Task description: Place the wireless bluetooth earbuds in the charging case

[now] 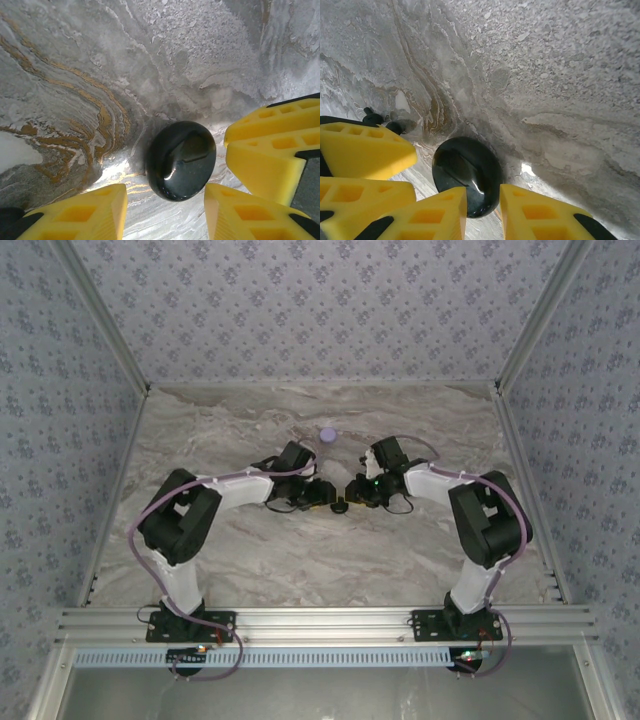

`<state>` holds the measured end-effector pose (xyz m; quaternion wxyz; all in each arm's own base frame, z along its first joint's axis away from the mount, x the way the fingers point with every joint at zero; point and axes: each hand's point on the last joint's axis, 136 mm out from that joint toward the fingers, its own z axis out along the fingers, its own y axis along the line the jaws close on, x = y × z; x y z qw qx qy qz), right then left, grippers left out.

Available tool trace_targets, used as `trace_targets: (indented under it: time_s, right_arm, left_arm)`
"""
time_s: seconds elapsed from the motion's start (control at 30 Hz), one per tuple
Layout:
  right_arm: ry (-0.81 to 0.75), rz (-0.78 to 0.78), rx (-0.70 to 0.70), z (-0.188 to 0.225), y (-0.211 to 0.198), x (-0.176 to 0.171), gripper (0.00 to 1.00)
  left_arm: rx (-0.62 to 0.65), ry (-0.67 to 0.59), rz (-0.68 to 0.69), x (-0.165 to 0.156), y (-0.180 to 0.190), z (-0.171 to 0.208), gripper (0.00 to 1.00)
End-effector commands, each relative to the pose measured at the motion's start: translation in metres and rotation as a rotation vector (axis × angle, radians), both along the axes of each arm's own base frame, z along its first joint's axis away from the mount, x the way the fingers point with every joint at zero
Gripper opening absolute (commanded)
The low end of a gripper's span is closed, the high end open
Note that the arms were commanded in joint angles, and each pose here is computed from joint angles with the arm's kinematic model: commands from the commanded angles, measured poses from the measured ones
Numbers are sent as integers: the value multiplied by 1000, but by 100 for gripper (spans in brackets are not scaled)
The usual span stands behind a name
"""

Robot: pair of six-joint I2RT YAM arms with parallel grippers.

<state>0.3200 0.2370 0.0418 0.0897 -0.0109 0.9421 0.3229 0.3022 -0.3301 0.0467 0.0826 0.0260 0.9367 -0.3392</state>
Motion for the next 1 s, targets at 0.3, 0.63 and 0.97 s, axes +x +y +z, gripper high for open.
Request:
trace_targets:
  time_s: [0.3, 0.63, 0.97]
  right_arm:
    - [46, -3, -4, -15, 0, -4, 23]
    - [53, -5, -22, -20, -3, -6, 21]
    - [59, -13, -11, -22, -2, -6, 20]
  left_arm:
    - [-57, 35, -9, 3, -11, -5, 44]
    - [-118, 74, -3, 3, -20, -11, 43]
    - [-190, 93, 12, 4, -29, -5, 38]
